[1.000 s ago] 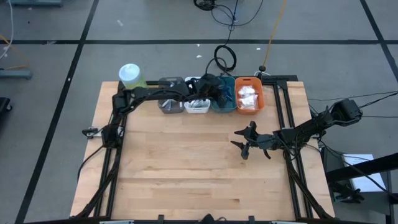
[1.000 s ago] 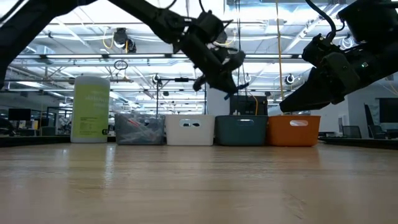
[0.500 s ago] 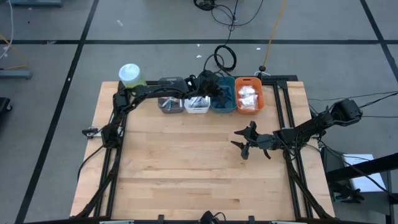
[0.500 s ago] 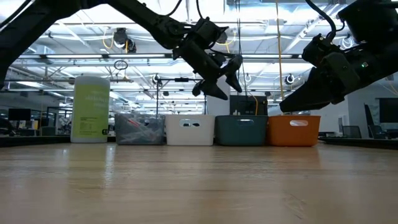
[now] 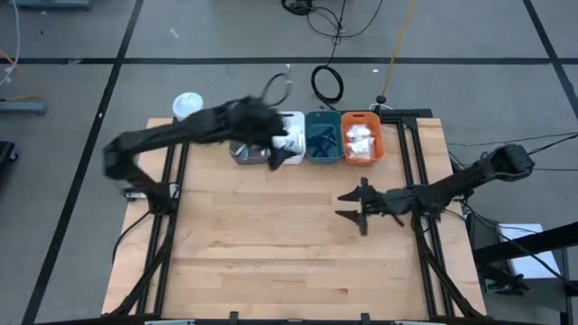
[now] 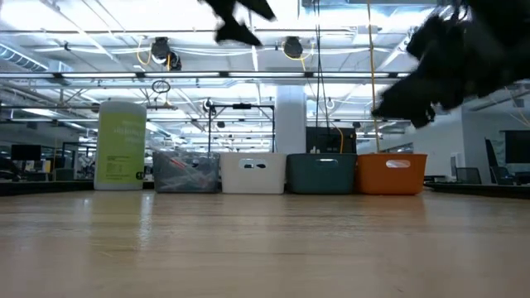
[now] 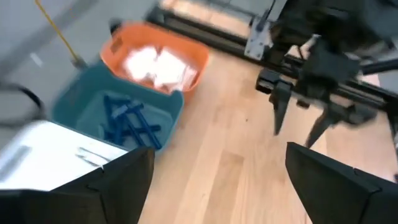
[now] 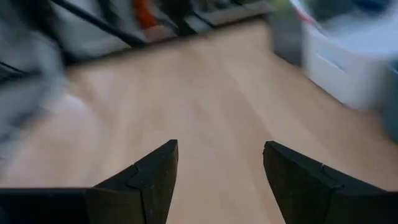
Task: Pick & Place Travel size toiletries
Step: Return to Home Position
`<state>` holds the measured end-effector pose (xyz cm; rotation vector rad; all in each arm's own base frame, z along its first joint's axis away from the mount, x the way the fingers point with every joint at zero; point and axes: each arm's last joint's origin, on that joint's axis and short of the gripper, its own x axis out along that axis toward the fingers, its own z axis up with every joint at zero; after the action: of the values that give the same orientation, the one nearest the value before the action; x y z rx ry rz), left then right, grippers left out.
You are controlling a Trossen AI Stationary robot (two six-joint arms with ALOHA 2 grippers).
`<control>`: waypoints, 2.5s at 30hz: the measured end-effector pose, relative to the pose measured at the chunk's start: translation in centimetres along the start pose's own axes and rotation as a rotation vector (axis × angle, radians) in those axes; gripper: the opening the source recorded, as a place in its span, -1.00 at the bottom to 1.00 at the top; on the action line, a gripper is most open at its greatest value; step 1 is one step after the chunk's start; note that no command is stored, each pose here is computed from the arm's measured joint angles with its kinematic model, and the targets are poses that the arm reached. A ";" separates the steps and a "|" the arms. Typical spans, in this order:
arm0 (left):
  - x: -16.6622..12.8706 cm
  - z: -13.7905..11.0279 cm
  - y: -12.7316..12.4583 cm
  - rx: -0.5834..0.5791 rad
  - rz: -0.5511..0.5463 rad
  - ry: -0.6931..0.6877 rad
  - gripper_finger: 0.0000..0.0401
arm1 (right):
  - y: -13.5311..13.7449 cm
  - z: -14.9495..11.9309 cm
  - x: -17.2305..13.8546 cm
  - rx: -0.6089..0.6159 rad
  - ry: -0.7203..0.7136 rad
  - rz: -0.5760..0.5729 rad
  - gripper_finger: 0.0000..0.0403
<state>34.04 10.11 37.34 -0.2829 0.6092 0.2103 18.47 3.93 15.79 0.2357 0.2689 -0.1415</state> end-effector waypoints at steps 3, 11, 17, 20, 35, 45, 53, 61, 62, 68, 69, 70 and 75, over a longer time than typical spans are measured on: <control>-4.5 -1.9 -3.1 0.106 0.040 -0.068 0.77 | 0.6 2.0 -1.4 0.029 -0.104 0.178 0.11; -11.6 -12.0 -5.9 0.195 -0.095 -0.173 0.75 | 0.5 4.8 -5.9 -0.029 -0.262 0.446 0.11; -13.7 -19.7 -4.6 0.173 -0.189 -0.257 0.75 | -0.5 4.8 -7.2 -0.056 -0.281 0.304 0.11; -14.2 -22.7 -4.0 0.224 -0.281 -0.370 0.75 | -0.7 4.7 -7.8 -0.089 -0.285 0.306 0.11; -14.3 -29.9 -1.1 0.285 -0.345 -0.572 0.75 | -1.7 4.3 -9.8 -0.147 -0.336 0.300 0.11; -10.8 -32.3 -1.3 0.286 -0.333 -0.545 0.75 | -2.2 1.5 -8.7 -0.147 -0.451 0.319 0.11; -9.8 -33.0 -1.4 0.231 -0.359 -0.579 0.75 | -2.3 0.7 -8.4 -0.158 -0.373 0.333 0.11; -9.8 -33.0 -1.3 0.214 -0.362 -0.572 0.75 | -2.3 0.4 -8.2 -0.139 -0.337 0.331 0.11; -9.8 -33.0 -1.3 0.214 -0.361 -0.572 0.75 | -2.3 0.4 -8.2 -0.129 -0.336 0.333 0.11; -9.8 -33.0 -1.3 0.216 -0.361 -0.571 0.75 | -2.3 0.4 -8.2 -0.117 -0.336 0.335 0.11; -9.8 -33.0 -1.3 0.216 -0.361 -0.571 0.75 | -2.3 0.4 -8.2 -0.117 -0.336 0.335 0.11; -9.8 -33.0 -1.3 0.216 -0.361 -0.571 0.75 | -2.3 0.4 -8.2 -0.117 -0.336 0.335 0.11; -9.8 -33.0 -1.3 0.216 -0.361 -0.571 0.75 | -2.3 0.4 -8.2 -0.117 -0.336 0.335 0.11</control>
<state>9.01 -2.87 17.47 -0.1092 0.0077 -0.1242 10.34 2.48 18.00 0.1345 -0.0977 0.1665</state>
